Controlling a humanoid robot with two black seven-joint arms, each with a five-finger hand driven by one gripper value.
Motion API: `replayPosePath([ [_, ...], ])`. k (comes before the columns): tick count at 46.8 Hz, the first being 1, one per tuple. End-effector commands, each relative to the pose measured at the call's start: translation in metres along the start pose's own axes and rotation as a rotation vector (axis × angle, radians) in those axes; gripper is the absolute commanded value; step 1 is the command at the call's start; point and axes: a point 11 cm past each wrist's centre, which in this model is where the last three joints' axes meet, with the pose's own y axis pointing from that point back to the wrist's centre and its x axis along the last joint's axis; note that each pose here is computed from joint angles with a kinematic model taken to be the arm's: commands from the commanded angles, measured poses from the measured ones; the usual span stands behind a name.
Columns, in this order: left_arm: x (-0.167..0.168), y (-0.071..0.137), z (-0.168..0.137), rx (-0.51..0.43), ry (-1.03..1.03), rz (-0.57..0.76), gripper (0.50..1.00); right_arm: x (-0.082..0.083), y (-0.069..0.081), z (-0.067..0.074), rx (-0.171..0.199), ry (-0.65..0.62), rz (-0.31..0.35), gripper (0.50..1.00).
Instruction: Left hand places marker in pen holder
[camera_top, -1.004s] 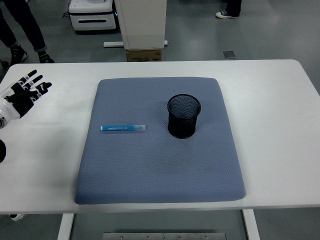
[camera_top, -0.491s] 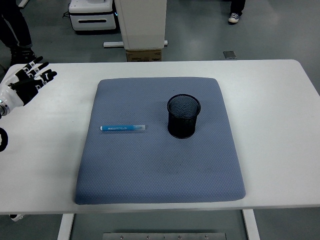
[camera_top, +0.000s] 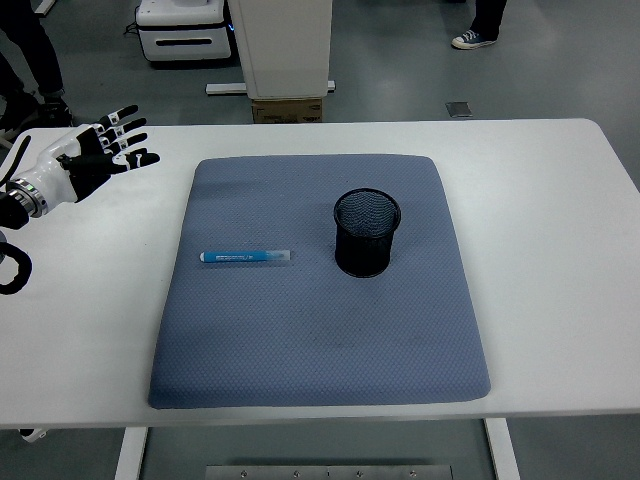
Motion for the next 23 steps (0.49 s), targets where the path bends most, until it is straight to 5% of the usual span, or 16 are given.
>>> replayPosePath([
  [1,-0.007,-0.002,0.007,0.028,-0.075,-0.024,1.0,0.0,0.0,0.0,0.0,0.0,0.0,1.0],
  [23,-0.065,-0.025,-0.003,0.186,-0.445,-0.16,1.0,0.0,0.0,0.0,0.0,0.0,0.0,1.0],
])
